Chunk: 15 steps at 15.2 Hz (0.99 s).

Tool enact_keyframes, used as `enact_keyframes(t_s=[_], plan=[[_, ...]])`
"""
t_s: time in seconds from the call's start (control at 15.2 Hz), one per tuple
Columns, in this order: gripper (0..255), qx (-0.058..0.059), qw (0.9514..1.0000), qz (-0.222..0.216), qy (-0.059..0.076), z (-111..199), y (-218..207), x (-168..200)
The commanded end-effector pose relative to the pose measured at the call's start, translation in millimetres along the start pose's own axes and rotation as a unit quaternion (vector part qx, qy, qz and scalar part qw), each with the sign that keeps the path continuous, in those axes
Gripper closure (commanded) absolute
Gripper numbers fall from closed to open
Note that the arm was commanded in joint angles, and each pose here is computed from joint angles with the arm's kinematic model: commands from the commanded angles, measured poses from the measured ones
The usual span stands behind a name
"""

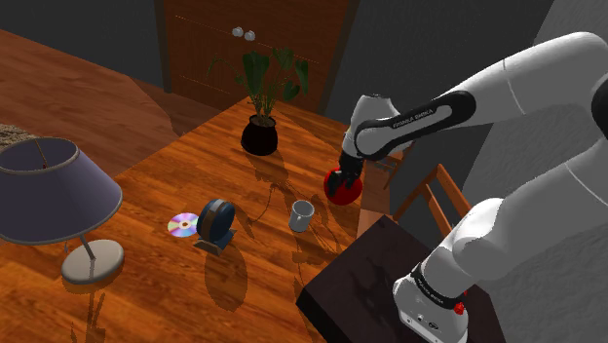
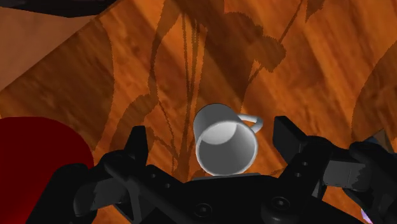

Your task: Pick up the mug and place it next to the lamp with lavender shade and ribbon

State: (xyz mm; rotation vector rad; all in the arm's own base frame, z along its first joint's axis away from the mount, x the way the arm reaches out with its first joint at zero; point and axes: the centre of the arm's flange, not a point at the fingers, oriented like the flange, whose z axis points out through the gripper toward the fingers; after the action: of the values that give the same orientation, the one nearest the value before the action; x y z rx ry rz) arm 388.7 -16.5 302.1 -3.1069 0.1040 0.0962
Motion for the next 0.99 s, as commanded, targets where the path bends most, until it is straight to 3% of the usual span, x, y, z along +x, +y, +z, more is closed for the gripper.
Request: enact_keyframes(t_s=[0.0, 0.66, 0.92], plan=[[0, 0.003, 1.0000, 0.000, 0.007, 24.6, 0.4, 12.8], [0, 0.018, 0.9992, 0.000, 0.037, 131.5, 7.4, 81.5], [0, 0.019, 0.9991, 0.000, 0.038, 152.5, 7.0, 86.3]])
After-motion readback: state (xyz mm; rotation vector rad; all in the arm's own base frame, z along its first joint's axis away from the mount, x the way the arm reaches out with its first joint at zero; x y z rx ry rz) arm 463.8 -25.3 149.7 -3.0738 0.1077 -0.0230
